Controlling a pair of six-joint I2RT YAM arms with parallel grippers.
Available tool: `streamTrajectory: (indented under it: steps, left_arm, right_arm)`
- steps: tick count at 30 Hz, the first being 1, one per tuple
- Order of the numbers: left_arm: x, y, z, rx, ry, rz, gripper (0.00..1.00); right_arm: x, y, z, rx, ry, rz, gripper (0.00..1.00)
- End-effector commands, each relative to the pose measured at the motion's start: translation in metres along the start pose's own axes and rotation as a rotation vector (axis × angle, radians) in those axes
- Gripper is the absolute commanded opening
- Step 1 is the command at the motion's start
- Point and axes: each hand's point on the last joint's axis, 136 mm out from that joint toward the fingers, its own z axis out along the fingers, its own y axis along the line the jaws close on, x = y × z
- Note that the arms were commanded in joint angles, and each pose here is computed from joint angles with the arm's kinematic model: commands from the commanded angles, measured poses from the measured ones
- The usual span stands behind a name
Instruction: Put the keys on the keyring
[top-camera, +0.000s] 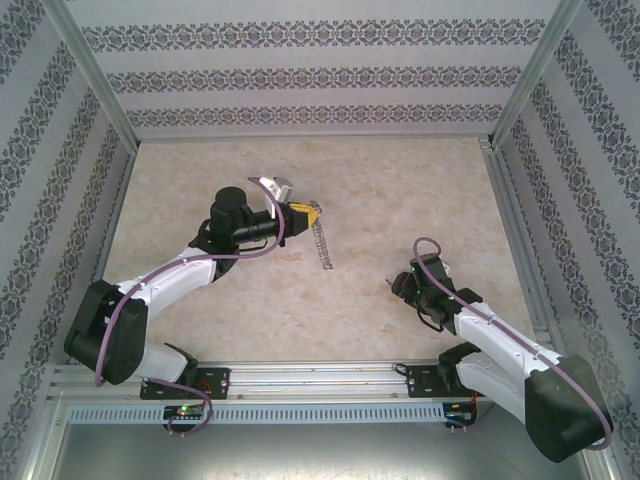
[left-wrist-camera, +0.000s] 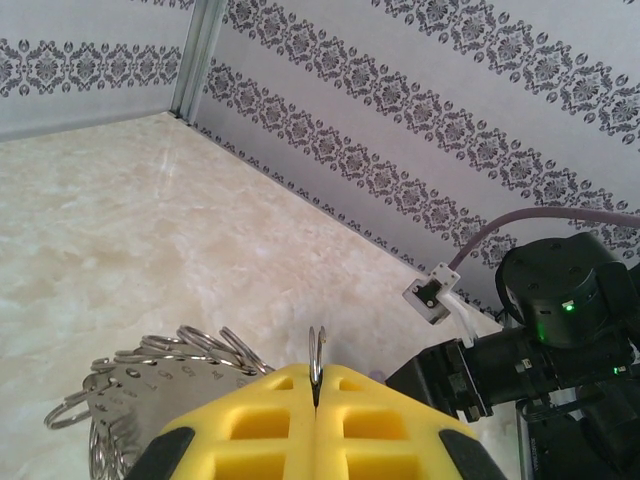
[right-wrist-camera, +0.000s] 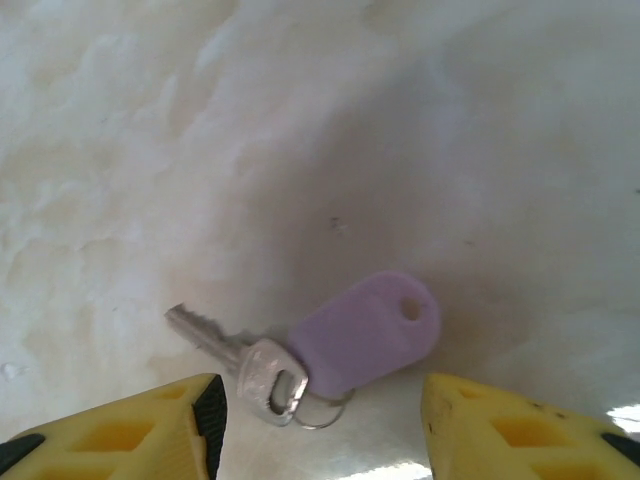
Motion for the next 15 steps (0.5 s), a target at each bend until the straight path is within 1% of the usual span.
streamTrajectory:
  steps: [1, 4, 8, 15]
  left_arm:
    - [-0.026, -0.023, -0.005, 0.066, -0.08, 0.062, 0.0]
    - [-0.026, -0.025, -0.005, 0.076, -0.086, 0.057, 0.0]
    - [-0.025, -0.026, -0.006, 0.082, -0.087, 0.054, 0.0]
    - [-0.024, -0.027, -0.007, 0.087, -0.091, 0.052, 0.0]
  right_arm:
    - [-0.006, -0.018, -0.004, 0.086, -0.061, 0.053, 0.56]
    - [-0.01, -0.021, -0.005, 0.092, -0.086, 0.074, 0.56]
    - [-0.019, -0.013, -0.002, 0.048, -0.11, 0.09, 0.55]
    - [-0.025, 0.004, 0.008, 0.037, -0.069, 0.077, 0.54]
